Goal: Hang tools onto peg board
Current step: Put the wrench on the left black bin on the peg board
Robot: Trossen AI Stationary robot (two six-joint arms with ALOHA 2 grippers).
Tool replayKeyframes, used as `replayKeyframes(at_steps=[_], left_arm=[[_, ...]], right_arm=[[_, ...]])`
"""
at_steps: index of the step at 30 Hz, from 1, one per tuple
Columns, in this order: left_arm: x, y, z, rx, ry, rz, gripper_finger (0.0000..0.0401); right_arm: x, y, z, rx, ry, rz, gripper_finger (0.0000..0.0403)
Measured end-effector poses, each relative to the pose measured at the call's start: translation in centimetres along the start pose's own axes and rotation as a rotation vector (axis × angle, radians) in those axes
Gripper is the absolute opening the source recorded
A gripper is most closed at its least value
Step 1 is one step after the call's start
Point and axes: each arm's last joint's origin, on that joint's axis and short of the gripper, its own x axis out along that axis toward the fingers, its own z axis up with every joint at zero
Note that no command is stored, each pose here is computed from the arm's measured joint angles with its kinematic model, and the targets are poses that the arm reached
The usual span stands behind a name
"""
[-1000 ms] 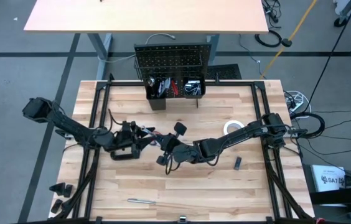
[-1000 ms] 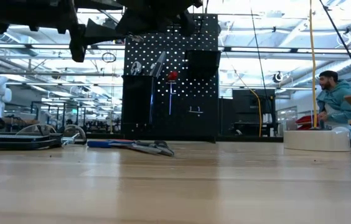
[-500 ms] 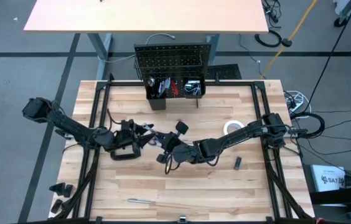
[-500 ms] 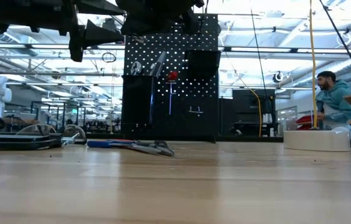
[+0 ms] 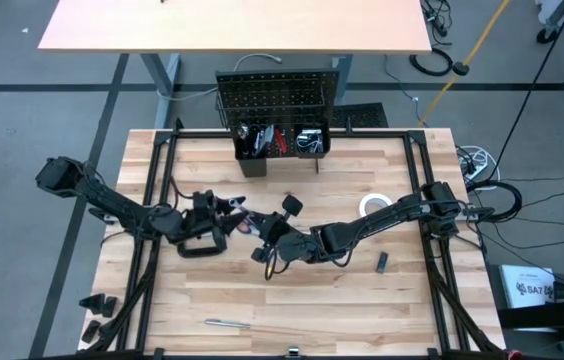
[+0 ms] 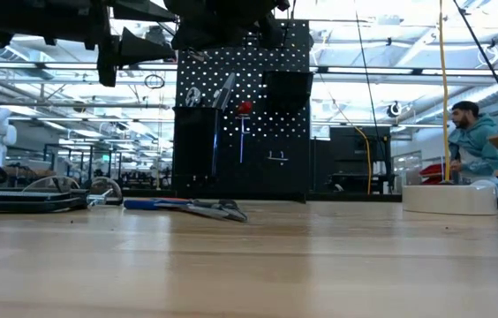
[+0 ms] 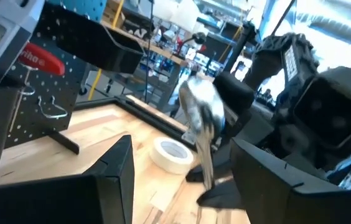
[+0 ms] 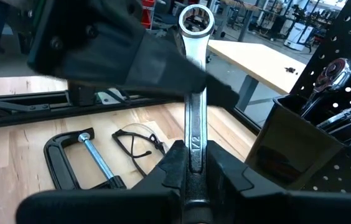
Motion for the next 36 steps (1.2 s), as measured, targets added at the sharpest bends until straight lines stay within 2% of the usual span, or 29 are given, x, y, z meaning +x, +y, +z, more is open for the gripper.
replayKeyframes(at_steps=[5,12,18,25,28,32,33,36], left_arm=[[0.3,0.3,0.7,-0.04,-0.053,0.011,0.0195],[1.1,1.4,0.8,-0.285,-0.076,0.05,0.0195],[2.3,2.5,-0.2,-0.441,-0.012,0.041,0.0195],[3.4,5.6,-3.4,-0.677,0.17,0.113,0.0195],[3.3,6.7,-4.3,-0.766,0.199,0.061,0.0195],[3.7,6.8,-4.5,-0.823,0.206,-0.123,0.0195],[3.8,6.8,-4.6,-0.831,0.212,-0.14,0.0195],[3.9,7.3,-5.7,-0.863,0.258,-0.091,0.0195]], right_arm=[[0.0,0.0,0.0,0.0,0.0,0.001,0.0029],[0.6,-0.6,0.1,0.041,0.001,0.002,0.0029],[1.5,-1.5,-0.4,0.109,0.046,-0.02,0.0029],[2.0,-2.3,-2.4,0.198,0.24,0.024,0.0029],[1.6,-2.1,-2.9,0.191,0.276,0.019,0.0029],[1.4,-1.8,-3.2,0.194,0.29,0.02,0.0029],[1.4,-1.7,-3.3,0.192,0.293,0.021,0.0029],[1.6,-1.7,-3.6,0.206,0.308,0.041,0.0029]])
